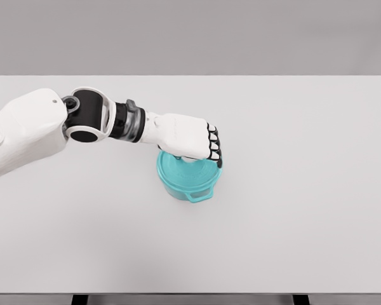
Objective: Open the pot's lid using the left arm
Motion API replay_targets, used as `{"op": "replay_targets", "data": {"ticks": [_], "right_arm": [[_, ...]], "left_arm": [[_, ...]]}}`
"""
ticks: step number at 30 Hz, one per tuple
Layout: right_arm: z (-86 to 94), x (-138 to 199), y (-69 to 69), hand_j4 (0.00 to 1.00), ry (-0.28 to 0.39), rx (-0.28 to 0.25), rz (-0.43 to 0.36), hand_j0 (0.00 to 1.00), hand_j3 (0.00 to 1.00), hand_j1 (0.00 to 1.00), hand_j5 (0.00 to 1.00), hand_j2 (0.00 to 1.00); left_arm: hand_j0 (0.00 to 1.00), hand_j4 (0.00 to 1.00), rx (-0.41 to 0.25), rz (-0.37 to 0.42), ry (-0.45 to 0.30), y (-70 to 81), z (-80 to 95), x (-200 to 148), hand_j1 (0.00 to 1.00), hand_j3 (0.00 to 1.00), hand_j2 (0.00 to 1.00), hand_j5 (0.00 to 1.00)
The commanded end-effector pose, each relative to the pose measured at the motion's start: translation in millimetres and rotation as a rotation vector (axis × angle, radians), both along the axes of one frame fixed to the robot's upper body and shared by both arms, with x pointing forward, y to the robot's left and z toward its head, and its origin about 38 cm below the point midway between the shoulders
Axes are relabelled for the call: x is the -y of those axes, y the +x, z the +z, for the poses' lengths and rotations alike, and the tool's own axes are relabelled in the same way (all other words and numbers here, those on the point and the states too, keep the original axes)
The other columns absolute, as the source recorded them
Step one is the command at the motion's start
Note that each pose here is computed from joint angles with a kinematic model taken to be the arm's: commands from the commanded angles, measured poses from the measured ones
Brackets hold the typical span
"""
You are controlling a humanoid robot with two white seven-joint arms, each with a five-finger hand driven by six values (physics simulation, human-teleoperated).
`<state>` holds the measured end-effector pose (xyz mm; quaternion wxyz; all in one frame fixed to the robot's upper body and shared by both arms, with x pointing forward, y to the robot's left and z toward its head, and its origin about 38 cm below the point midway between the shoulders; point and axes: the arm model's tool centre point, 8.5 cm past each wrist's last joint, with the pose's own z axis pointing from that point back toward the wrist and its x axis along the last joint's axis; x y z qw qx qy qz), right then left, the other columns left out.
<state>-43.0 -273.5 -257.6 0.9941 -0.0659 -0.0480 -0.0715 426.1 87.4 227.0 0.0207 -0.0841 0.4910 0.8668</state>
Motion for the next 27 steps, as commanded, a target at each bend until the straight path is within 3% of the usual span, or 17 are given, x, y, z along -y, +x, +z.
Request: {"op": "replay_targets", "data": {"ticks": [1, 4, 8, 16, 27], "right_arm": [[0.0, 0.0, 0.0, 1.0, 0.0, 0.0, -0.001, 1.0, 1.0, 1.0, 1.0, 1.0], [0.0, 0.0, 0.0, 1.0, 0.0, 0.0, -0.001, 1.0, 1.0, 1.0, 1.0, 1.0], [0.0, 0.0, 0.0, 1.0, 0.0, 0.0, -0.001, 1.0, 1.0, 1.0, 1.0, 1.0], [0.0, 0.0, 0.0, 1.0, 0.0, 0.0, -0.001, 1.0, 1.0, 1.0, 1.0, 1.0], [0.0, 0.0, 0.0, 1.0, 0.0, 0.0, -0.001, 1.0, 1.0, 1.0, 1.0, 1.0]], "left_arm": [[0.78, 0.78, -0.007, 0.001, 0.004, -0.2, -0.3, -1.2, 0.78, 0.78, 0.78, 0.78], [0.87, 0.87, 0.003, 0.013, -0.005, 3.7, 8.0, -5.9, 0.87, 0.87, 0.87, 0.87], [0.88, 0.88, 0.0, 0.014, -0.006, 3.9, 8.0, -6.1, 0.88, 0.88, 0.88, 0.88], [0.78, 0.78, -0.002, 0.009, -0.002, 2.5, 6.7, -4.8, 0.78, 0.78, 0.78, 0.78], [0.72, 0.72, 0.0, 0.008, 0.0, 2.6, 6.8, -4.8, 0.72, 0.72, 0.72, 0.72]]}}
